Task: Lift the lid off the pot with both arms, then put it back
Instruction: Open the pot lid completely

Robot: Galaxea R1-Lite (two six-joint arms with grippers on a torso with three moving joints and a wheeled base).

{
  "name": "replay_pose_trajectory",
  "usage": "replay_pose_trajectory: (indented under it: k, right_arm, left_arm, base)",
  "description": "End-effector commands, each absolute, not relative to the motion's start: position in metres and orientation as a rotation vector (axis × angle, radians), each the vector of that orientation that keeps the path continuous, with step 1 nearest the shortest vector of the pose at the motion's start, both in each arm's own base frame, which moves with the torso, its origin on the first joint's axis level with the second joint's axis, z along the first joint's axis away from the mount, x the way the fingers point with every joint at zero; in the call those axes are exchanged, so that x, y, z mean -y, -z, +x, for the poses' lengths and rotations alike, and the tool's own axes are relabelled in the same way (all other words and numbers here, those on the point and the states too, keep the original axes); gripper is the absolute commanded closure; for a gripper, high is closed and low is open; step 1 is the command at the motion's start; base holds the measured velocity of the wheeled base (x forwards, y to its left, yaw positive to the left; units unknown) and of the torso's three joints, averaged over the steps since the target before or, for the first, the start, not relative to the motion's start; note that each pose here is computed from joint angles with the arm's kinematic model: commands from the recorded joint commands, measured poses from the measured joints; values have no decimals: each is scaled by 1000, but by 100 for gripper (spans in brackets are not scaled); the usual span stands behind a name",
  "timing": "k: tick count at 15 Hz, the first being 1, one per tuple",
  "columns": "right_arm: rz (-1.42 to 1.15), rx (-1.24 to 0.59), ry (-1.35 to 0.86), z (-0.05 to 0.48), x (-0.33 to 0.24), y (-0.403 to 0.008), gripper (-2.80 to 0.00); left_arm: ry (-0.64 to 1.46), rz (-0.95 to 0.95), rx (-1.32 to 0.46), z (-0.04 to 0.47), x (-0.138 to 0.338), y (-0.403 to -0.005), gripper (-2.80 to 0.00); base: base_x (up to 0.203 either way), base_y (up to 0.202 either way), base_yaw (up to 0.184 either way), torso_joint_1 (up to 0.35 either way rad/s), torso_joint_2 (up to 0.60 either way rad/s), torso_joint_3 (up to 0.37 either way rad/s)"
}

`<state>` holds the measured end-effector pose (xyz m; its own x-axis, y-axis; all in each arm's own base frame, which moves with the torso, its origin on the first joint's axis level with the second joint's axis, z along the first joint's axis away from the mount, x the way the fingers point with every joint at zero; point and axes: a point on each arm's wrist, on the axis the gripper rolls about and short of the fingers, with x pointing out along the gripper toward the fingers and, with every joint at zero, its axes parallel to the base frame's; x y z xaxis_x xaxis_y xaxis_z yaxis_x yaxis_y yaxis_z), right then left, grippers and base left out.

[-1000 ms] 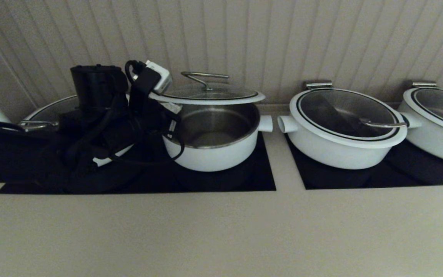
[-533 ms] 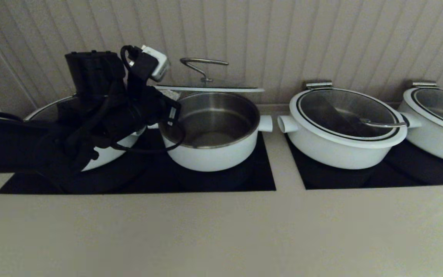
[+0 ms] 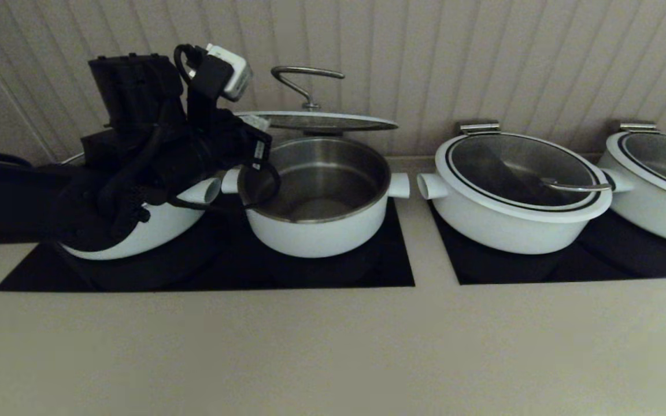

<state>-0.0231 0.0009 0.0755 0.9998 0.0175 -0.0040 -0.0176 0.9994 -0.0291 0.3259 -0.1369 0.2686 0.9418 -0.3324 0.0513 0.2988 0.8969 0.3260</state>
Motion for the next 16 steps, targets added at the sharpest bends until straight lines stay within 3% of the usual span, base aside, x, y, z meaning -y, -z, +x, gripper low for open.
replay_pose_trajectory:
  k: [1,16]
  right_arm:
    - [-29,-6,-18,-23,-1,-75,0]
    - [-31,-6,-19,-23,-1,-75,0]
  left_arm:
    - [323,317,128,330,139,-273,0]
    - [302,286,261,348,146,-284,0]
  base:
    - [0,0,0,0,0,0]
    - [0,0,0,0,0,0]
